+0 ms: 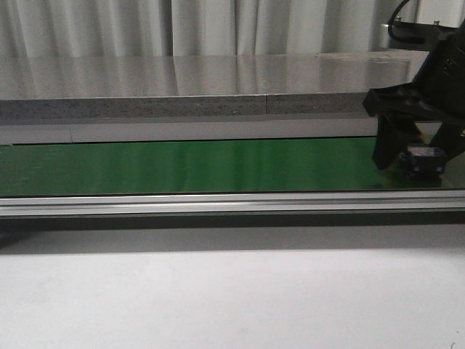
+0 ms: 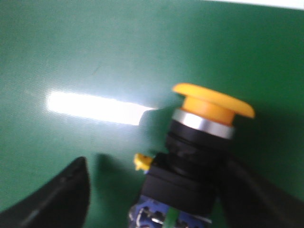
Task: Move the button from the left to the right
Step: 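Close the right gripper on the button and lift it off the belt, then carry the button over the green tray and lower it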
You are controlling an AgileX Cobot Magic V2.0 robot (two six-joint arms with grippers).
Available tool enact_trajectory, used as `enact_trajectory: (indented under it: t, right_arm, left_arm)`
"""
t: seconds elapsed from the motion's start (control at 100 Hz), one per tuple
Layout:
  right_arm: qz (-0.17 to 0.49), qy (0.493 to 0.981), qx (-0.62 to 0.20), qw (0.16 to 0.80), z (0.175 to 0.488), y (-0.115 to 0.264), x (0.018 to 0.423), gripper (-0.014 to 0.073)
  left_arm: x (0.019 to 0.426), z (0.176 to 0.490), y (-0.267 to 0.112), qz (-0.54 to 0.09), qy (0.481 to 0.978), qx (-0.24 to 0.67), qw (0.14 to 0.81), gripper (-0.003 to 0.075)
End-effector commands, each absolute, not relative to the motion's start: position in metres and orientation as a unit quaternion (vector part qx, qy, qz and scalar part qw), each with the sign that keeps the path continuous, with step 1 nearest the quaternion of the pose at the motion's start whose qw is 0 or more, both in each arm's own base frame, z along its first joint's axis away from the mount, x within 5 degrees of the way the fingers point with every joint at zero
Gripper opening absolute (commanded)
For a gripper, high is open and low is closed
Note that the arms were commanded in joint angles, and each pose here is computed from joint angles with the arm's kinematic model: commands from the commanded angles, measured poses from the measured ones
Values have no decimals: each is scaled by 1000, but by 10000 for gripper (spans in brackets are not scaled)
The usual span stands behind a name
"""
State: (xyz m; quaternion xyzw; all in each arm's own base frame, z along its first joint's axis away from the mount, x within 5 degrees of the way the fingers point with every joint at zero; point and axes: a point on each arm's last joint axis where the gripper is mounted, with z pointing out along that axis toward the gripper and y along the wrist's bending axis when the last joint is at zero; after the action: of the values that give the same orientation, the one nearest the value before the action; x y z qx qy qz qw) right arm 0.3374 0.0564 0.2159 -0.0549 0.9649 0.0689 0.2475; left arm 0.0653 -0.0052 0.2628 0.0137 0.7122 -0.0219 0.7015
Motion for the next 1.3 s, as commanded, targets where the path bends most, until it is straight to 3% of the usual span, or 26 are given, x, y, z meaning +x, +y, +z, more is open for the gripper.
enact_trajectory:
  t: [0.0,0.07,0.12,0.23,0.42,0.7,0.97,1.29]
  right_arm:
    - [68,952,-63,290,239,57,340,314]
    - [69,955,-65,280,241,57,339,191]
    - [71,957,-67,274,245,58,339,157]
    - [73,960,-71,262,259,58,339,157]
    - [33,945,-84,313,303,41,340,157]
    - [-83,945,-28,314,328,-42,341,157]
    - [-118,941,72,308,312,-120,339,157]
    - [-119,955,74,260,255,-150,361,157]
  left_arm:
    - [65,278,-3,-19,680,1,733,-20]
    - [65,278,-3,-19,680,1,733,-20]
    - [65,278,-3,-19,680,1,733,-20]
    - [65,278,-3,-19,680,1,733,-20]
    - [65,278,-3,-19,680,1,733,-20]
    - [65,278,-3,-19,680,1,733,-20]
    - [65,278,-3,-19,680,1,733,-20]
    - [65,278,-3,-19,680,1,733,-20]
